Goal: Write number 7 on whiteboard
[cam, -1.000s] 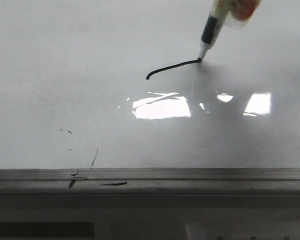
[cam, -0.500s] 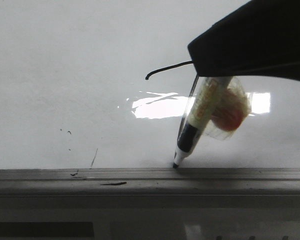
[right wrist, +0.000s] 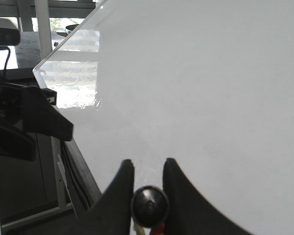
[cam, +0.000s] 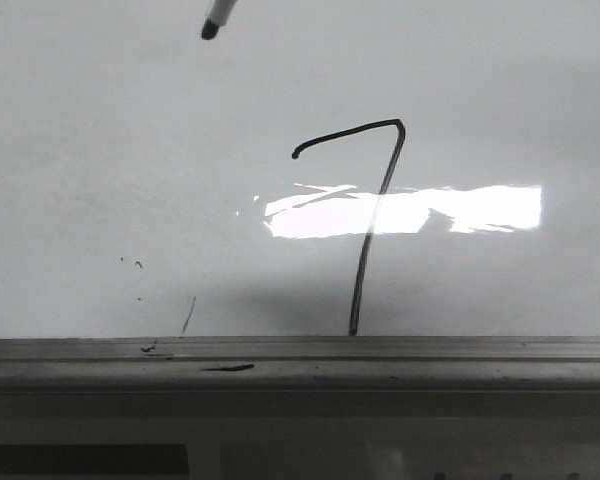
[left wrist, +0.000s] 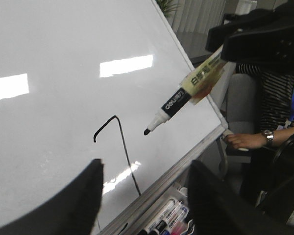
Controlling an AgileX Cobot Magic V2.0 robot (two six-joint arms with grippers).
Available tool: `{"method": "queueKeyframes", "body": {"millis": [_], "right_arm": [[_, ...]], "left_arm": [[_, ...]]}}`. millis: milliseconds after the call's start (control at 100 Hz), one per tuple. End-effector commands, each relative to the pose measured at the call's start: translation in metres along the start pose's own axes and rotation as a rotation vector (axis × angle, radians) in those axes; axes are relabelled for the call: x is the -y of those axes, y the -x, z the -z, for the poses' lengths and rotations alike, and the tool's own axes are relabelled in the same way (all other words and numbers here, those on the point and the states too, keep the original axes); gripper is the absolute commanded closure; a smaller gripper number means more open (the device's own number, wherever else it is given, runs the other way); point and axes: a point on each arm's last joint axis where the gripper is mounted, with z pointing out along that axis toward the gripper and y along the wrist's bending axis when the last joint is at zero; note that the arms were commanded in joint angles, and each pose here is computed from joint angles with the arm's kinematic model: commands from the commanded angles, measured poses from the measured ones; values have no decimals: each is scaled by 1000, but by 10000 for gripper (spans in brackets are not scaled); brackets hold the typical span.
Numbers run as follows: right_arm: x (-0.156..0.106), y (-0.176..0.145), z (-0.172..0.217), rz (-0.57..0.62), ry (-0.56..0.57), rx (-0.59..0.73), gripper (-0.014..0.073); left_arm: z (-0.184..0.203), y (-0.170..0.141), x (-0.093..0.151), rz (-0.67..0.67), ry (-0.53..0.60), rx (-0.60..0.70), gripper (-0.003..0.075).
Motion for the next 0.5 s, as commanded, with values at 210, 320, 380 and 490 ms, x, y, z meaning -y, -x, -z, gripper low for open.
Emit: {"method": "queueKeyframes", "body": {"millis": [210, 320, 380, 490], "right_arm": [[-20, -17, -22, 35, 153, -53, 667], [-26, -22, -26, 37, 196, -68, 666], [-28, -22, -26, 37, 220, -58, 666], [-28, -22, -26, 39, 217, -60, 666]], "left_arm": [[-38, 22, 7, -214, -80, -166, 307], [-57, 25, 11, -225, -136, -249, 350], [-66, 23, 13, -238, -169, -295, 355], [-82, 18, 17, -282, -238, -382, 355]]}}
